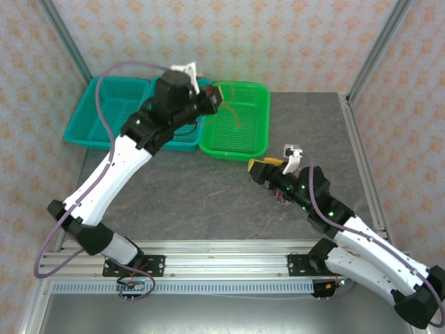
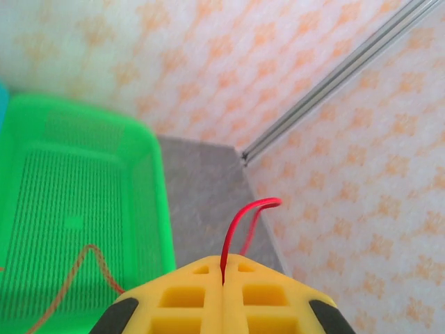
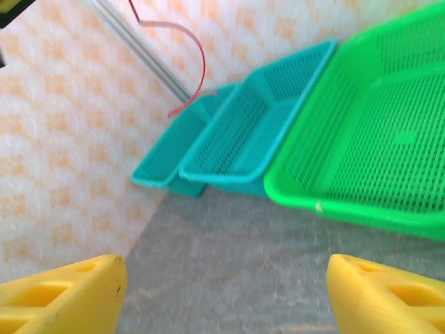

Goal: Untangle the cables

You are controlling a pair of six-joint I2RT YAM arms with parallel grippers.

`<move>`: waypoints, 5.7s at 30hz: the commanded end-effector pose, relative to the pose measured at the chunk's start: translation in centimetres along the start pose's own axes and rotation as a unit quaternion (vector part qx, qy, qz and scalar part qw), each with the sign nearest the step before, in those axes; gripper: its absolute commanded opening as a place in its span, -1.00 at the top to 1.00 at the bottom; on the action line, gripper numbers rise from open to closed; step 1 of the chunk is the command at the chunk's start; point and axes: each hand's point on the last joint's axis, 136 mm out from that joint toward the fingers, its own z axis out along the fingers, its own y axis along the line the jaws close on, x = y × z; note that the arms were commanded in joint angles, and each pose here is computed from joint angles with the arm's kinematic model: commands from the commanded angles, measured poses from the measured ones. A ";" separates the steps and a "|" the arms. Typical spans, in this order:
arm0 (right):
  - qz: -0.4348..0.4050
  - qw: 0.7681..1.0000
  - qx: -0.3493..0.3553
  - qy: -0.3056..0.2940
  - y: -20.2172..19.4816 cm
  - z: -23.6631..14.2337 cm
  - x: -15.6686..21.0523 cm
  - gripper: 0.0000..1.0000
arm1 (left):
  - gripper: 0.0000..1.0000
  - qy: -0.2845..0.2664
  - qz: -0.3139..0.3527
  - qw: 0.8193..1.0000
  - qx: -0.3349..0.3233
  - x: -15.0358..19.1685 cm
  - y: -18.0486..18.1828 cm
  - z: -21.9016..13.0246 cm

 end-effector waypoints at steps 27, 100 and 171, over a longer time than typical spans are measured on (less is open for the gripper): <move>0.055 0.949 0.310 0.017 -11.0 -6.5 2.1 -0.52 | -0.29 0.042 0.049 0.992 -0.108 4.2 9.7 11.9; 0.151 0.922 0.310 0.176 -14.7 -3.5 12.6 -0.67 | -0.34 0.402 0.141 0.904 0.046 34.2 9.1 3.8; 0.125 0.947 0.296 0.011 -17.1 -4.3 5.2 1.00 | 1.00 0.412 0.036 0.896 -0.159 39.9 23.2 2.4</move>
